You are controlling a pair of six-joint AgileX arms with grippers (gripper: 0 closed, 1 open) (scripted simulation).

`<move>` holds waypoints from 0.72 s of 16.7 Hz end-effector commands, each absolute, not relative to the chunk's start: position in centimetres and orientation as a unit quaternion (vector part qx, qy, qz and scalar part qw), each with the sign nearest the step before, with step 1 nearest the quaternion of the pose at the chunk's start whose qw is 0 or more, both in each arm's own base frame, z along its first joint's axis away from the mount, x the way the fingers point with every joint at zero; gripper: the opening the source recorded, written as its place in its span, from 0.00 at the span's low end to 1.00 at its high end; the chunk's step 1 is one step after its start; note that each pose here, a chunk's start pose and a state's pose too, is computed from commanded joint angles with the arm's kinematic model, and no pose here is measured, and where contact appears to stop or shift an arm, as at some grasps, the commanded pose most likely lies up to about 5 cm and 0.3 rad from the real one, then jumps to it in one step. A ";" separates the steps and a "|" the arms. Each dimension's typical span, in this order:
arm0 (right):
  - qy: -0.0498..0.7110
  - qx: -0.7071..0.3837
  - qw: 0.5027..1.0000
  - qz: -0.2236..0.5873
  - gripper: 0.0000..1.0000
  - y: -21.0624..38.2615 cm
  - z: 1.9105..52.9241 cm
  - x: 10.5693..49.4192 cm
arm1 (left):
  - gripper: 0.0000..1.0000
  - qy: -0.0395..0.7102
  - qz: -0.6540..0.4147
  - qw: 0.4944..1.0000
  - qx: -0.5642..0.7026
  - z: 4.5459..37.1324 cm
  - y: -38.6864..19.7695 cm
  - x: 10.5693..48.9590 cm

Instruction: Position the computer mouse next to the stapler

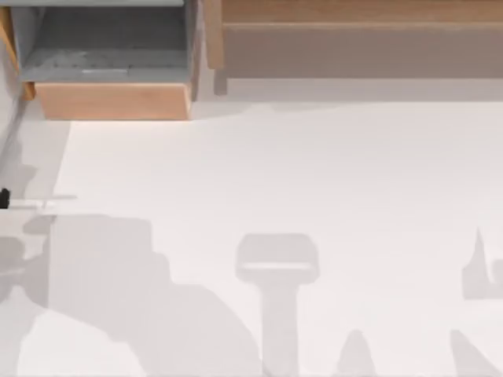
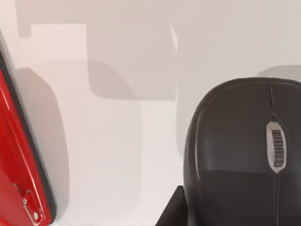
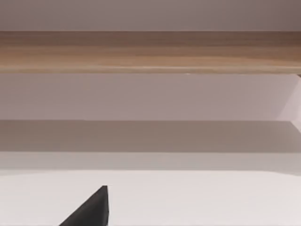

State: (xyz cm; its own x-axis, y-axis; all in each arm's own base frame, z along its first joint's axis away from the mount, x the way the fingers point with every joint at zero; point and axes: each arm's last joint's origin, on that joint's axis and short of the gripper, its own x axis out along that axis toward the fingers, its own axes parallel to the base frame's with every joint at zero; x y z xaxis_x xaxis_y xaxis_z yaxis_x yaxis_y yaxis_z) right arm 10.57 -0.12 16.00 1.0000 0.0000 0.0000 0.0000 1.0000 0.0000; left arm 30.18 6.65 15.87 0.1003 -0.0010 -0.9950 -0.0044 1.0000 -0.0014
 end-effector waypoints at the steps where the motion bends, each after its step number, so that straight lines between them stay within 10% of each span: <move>1: 0.000 0.000 1.000 0.000 1.00 -0.1 16.0 10.6 | 0.00 0.670 0.003 0.743 -0.002 16.0 6.8 30.1; 12: 0.000 0.000 1.000 0.000 1.00 -0.1 16.0 10.6 | 0.00 0.674 0.005 0.739 -0.004 16.0 6.9 29.9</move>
